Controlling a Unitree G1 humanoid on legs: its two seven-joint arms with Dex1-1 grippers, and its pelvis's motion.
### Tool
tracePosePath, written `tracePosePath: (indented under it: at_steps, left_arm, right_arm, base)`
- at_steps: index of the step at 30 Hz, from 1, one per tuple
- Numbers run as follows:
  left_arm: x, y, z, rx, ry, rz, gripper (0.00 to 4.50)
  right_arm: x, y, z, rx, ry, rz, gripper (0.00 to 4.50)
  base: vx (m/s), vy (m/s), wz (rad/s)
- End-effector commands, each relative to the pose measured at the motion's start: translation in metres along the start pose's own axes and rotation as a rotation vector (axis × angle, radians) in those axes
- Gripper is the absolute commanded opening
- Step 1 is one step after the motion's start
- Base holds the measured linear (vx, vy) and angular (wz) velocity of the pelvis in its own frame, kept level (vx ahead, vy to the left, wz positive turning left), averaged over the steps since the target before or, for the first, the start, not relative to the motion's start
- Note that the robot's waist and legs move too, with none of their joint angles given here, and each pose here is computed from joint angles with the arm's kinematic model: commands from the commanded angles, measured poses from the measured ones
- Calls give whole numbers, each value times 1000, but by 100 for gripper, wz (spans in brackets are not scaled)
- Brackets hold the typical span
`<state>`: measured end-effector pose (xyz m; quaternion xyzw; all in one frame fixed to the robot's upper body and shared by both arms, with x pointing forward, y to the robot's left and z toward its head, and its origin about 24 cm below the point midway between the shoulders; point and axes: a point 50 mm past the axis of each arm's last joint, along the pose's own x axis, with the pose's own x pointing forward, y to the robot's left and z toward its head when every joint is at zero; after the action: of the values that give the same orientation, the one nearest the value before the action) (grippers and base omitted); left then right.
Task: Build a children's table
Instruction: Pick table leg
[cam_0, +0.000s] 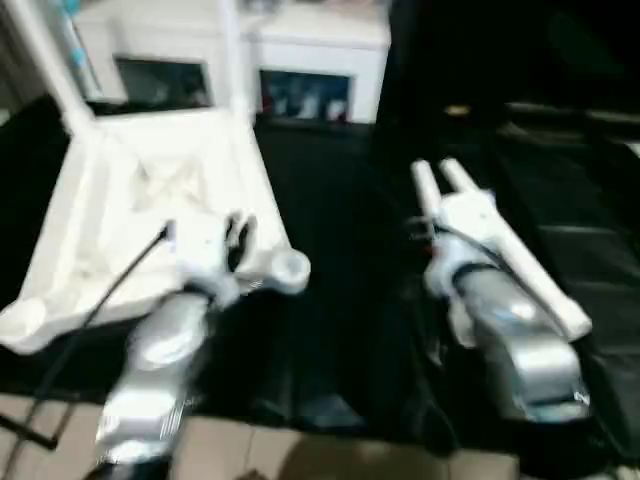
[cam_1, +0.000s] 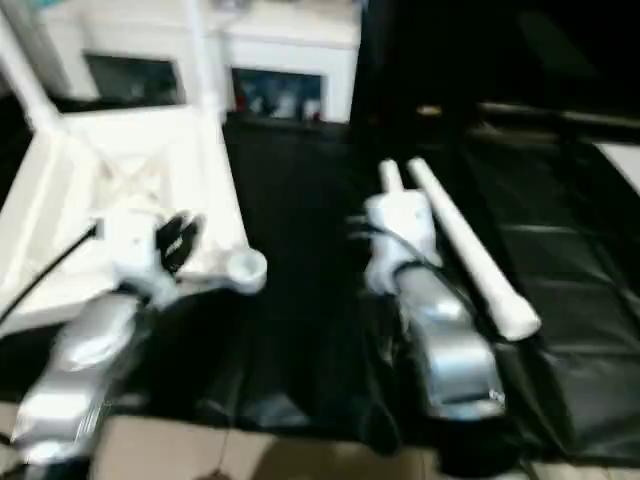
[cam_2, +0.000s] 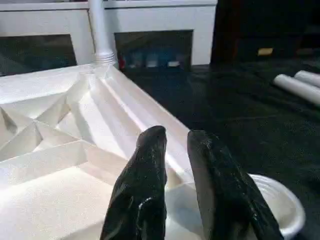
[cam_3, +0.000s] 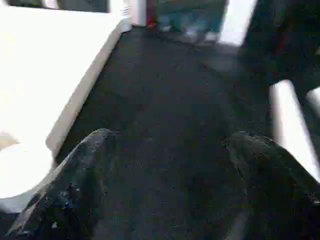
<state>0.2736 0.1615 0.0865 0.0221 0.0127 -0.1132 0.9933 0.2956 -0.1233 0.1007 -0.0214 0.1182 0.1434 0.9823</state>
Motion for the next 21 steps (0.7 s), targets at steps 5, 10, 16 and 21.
tracePosePath:
  at_steps: [5,10,16,21]
  left_arm:
    - [-1,-3,4,31,68,-213,163]
    - [0,0,15,52,186,-400,200]
    - [-1,-5,26,119,198,-549,246]
    - [-9,-11,38,184,158,-698,290]
  right_arm:
    - [8,-25,7,-69,76,-110,450]
    - [36,-49,22,-63,203,-192,450]
    - [54,-65,26,-41,333,-181,450]
    - [61,-79,13,-4,468,-182,450]
  base:
    - [-97,-11,5]
    - [-100,-18,-9]
    - [-20,-7,-1]
    - [0,0,0]
